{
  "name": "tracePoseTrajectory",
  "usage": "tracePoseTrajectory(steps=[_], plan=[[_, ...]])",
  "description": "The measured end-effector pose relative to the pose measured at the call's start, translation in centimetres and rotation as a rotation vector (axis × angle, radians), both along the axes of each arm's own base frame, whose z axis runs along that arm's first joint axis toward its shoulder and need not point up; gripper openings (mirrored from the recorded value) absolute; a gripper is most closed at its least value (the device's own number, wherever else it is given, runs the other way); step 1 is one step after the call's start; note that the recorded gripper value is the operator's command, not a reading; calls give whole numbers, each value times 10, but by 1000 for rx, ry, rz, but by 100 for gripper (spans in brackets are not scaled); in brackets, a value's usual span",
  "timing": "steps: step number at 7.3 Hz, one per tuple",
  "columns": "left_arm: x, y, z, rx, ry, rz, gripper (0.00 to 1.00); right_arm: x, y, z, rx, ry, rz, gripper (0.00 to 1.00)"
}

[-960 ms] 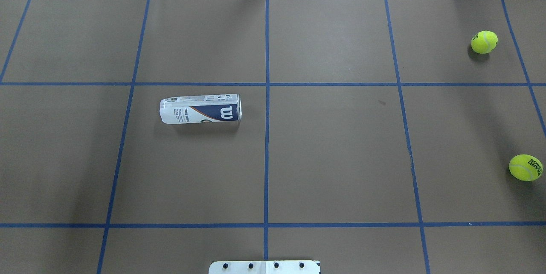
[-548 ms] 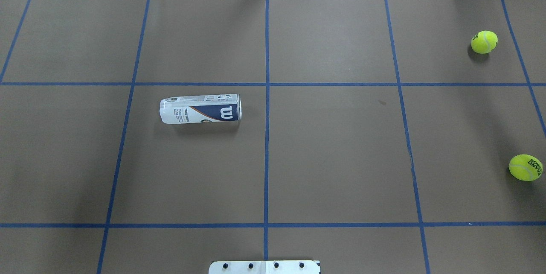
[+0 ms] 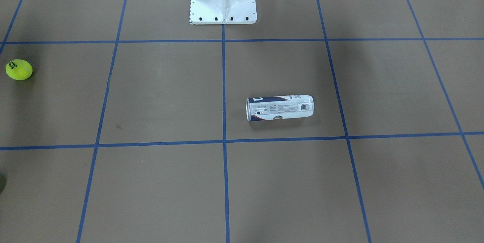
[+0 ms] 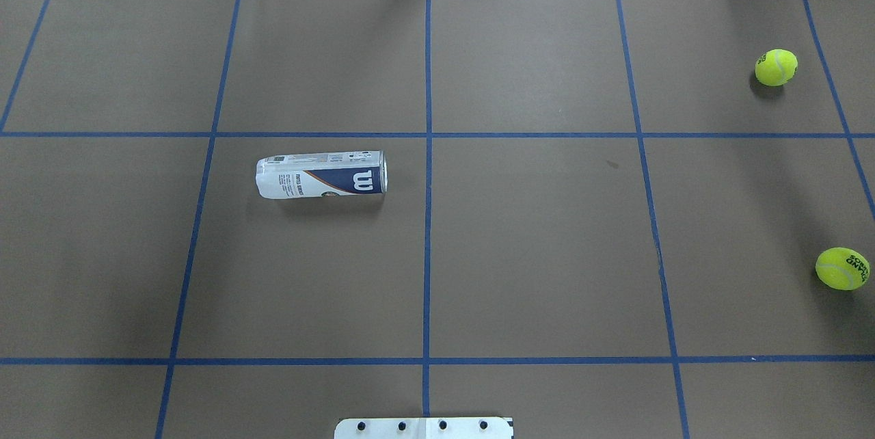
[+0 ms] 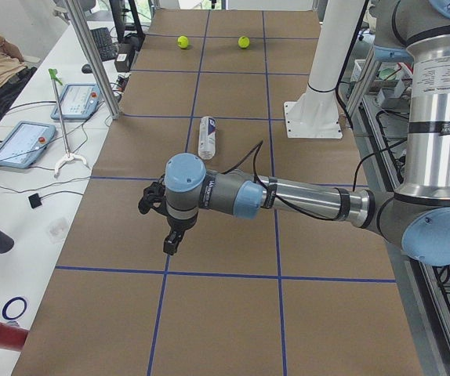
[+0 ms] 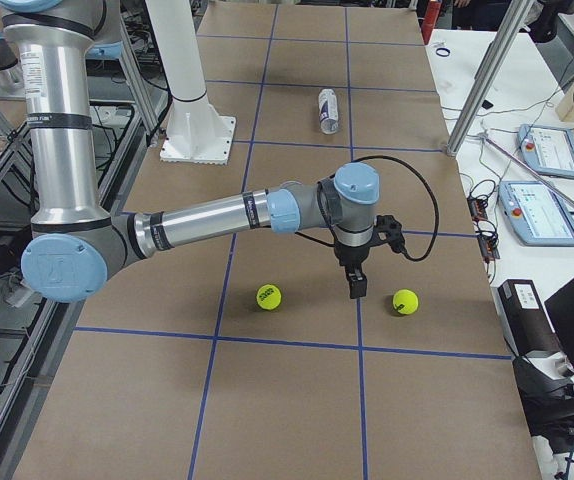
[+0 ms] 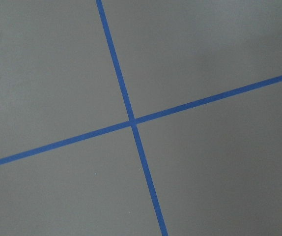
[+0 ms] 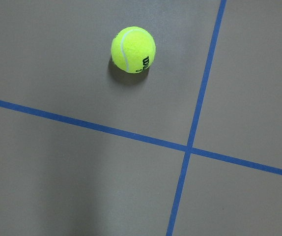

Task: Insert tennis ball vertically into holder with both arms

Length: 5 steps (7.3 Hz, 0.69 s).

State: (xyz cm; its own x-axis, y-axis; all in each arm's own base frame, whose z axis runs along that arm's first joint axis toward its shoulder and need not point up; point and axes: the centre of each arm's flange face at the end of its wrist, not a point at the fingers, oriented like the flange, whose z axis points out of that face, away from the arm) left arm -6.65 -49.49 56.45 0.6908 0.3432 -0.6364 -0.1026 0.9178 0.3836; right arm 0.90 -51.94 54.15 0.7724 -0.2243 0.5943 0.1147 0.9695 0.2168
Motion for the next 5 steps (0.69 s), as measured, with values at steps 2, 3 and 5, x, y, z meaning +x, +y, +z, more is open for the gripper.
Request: tracePoseTrajectory(steps=[2,3,5], plan=[[0,-10,-27,53,12,-31,100,0,0,0,-2,0,1,99],[1,-18,-44,83,22,-55,100,0,0,1,-3,0,1,99],[19,-35,-75,199,32,-32,99,0,0,1,-4,0,2,99]])
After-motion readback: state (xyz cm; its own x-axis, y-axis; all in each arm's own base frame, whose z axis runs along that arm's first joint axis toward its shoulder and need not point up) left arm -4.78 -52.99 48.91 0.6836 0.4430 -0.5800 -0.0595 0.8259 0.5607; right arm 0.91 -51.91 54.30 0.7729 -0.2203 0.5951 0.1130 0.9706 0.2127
